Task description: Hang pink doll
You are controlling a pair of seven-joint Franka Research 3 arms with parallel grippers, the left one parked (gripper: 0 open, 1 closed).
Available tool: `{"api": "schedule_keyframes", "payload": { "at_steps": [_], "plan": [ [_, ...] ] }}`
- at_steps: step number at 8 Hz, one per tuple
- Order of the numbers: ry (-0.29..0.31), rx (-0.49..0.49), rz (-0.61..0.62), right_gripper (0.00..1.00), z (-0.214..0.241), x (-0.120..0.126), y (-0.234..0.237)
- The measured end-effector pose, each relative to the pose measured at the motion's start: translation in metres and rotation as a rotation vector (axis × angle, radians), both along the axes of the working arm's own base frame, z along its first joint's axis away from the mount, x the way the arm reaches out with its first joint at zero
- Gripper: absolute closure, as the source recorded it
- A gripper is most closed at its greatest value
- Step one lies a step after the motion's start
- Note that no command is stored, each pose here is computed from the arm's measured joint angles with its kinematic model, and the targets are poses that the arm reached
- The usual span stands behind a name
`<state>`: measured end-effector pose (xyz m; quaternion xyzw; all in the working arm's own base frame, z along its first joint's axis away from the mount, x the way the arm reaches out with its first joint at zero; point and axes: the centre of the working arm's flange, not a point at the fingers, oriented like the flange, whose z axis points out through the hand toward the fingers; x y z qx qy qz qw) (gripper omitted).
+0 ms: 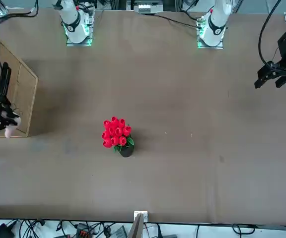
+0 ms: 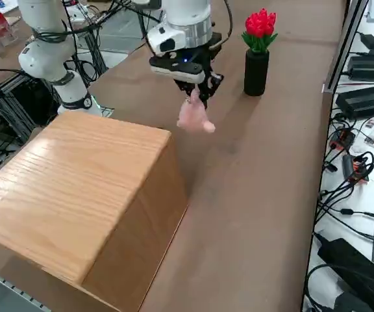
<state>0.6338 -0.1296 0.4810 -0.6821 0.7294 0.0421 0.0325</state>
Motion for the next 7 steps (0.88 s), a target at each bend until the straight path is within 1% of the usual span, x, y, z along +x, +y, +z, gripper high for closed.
{"api": "schedule_keyframes", "payload": {
  "at_steps": [1, 3, 5, 6, 7],
  "plan": [
    [0.006, 0.024, -0.001, 0.92, -0.007, -0.006, -0.017],
    [0.016, 0.061, 0.043, 0.92, -0.019, -0.019, -0.03],
    [-0.016, 0.138, 0.034, 0.92, -0.017, -0.033, -0.047],
    [-0.026, 0.153, 0.031, 0.94, -0.015, -0.037, -0.053],
    [-0.027, 0.159, 0.032, 0.94, -0.017, -0.04, -0.057]
  ]
}}
